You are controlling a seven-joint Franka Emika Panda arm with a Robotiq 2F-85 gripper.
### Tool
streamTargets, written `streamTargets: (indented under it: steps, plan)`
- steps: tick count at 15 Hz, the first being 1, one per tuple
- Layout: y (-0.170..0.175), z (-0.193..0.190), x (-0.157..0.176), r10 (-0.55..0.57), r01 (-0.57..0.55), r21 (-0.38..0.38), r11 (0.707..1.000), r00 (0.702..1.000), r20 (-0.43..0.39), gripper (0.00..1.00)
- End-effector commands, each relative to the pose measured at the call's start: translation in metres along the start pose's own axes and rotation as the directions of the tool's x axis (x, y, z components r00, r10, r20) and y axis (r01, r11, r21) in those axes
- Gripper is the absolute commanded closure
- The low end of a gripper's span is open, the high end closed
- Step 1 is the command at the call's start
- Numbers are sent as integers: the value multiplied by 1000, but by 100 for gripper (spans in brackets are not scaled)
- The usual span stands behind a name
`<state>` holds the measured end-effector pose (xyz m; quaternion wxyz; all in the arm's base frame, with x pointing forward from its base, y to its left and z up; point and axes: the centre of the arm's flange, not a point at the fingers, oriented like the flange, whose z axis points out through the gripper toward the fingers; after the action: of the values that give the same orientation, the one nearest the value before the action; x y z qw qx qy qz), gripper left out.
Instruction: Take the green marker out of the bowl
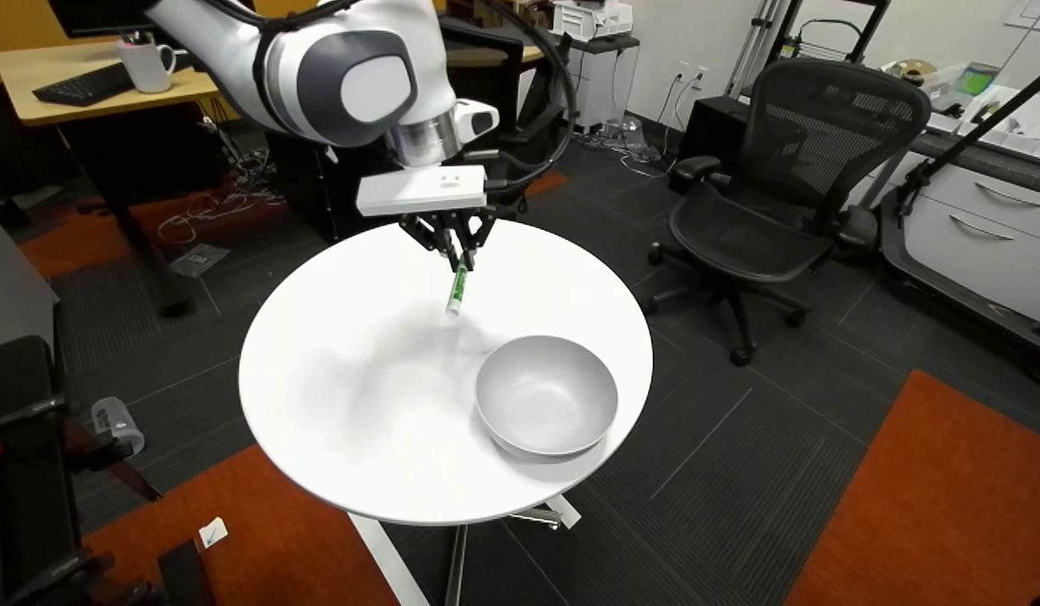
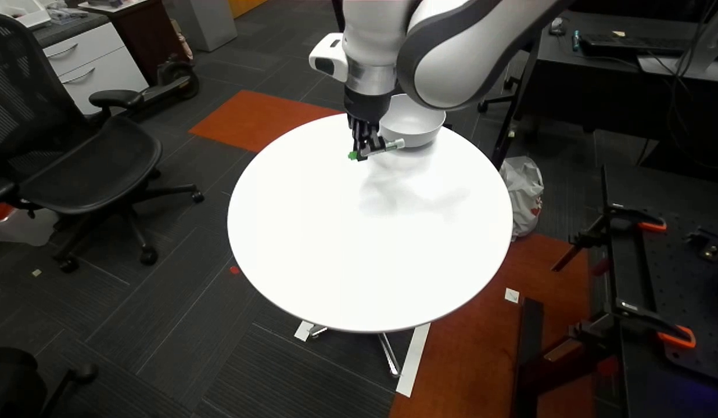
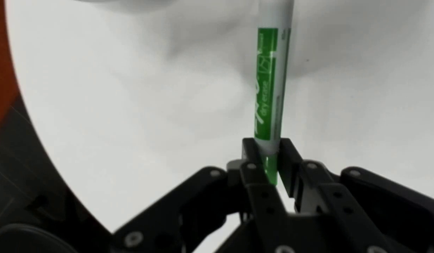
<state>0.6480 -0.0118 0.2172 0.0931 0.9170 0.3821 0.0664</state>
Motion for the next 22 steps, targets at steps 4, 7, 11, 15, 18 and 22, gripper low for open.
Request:
streamTargets:
  steps: [4,7,11,15,18,22]
  plan:
    - [-49,13,14,-203,202,58,978,979,15,95]
    - [-45,15,14,-250,249,72,966,968,12,95]
    - [-36,19,11,-286,284,89,955,958,22,48]
    - [-27,21,6,-303,299,100,949,952,32,18]
    - [-24,22,3,-314,309,103,945,949,33,0]
    - [-29,26,-1,-294,291,84,953,955,30,0]
